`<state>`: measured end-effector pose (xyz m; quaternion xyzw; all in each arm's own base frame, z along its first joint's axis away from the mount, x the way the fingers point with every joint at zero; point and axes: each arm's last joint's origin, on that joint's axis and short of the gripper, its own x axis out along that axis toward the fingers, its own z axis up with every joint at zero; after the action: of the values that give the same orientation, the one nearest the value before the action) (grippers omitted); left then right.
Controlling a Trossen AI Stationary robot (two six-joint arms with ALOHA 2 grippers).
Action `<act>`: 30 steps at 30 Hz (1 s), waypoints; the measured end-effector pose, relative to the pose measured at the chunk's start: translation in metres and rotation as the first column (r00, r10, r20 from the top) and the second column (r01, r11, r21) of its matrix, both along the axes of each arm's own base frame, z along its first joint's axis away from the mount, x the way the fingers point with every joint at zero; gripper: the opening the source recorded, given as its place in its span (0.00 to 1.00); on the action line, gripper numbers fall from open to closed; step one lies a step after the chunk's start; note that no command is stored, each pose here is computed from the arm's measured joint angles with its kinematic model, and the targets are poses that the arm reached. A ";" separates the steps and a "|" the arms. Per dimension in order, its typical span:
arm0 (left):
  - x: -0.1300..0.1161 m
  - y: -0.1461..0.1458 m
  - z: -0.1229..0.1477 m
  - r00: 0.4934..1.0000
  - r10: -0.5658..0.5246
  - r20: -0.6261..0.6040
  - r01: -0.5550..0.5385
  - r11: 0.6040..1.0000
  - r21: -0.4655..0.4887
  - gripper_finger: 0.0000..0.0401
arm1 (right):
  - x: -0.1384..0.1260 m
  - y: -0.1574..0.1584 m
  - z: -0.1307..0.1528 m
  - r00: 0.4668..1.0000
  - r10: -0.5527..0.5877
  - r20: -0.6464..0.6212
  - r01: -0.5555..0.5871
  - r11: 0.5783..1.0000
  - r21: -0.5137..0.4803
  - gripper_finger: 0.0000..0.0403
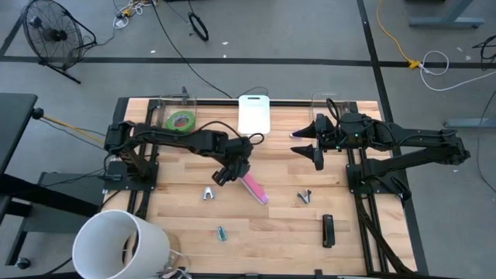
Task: Pick and place Stapler, Stapler remover, tape
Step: Put the pink stapler into the right transparent bin
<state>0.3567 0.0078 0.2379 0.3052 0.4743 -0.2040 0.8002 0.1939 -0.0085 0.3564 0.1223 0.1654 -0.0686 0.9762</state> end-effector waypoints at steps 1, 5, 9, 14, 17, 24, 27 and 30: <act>0.001 0.000 -0.002 1.000 -0.001 -0.006 0.001 1.000 0.000 0.72 | 0.000 0.000 0.000 1.000 0.000 0.000 0.000 1.000 0.000 0.69; 0.004 0.000 -0.011 1.000 -0.002 -0.027 0.002 1.000 -0.003 0.72 | 0.000 0.000 0.000 1.000 0.000 0.000 0.000 1.000 -0.003 0.69; 0.009 -0.001 -0.016 1.000 -0.002 -0.025 0.002 1.000 -0.003 0.72 | 0.000 0.000 0.000 1.000 0.000 -0.001 0.000 1.000 -0.003 0.69; 0.014 0.000 -0.026 0.999 -0.004 -0.036 0.004 1.000 -0.002 0.72 | 0.000 0.000 0.000 1.000 -0.001 -0.002 0.001 1.000 -0.001 0.69; 0.016 0.000 -0.037 0.997 -0.001 -0.071 0.000 1.000 -0.003 0.72 | 0.000 0.000 0.000 1.000 -0.002 -0.003 0.002 1.000 0.000 0.69; 0.020 0.000 -0.055 0.992 0.011 -0.128 -0.012 1.000 -0.009 0.72 | 0.000 0.001 -0.001 1.000 0.002 -0.006 -0.002 1.000 0.001 0.69; 0.020 0.000 -0.057 0.989 0.029 -0.143 -0.032 0.999 -0.017 0.70 | 0.000 0.001 -0.001 1.000 0.001 -0.008 -0.001 1.000 0.003 0.69; 0.021 0.000 -0.057 0.990 0.030 -0.135 -0.032 0.999 -0.016 0.64 | 0.000 0.001 -0.001 1.000 0.001 -0.008 -0.001 1.000 0.003 0.69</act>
<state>0.3773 0.0081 0.1809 0.2760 0.5301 -0.2161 0.7721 0.1938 -0.0078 0.3556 0.1236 0.1694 -0.0683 0.9754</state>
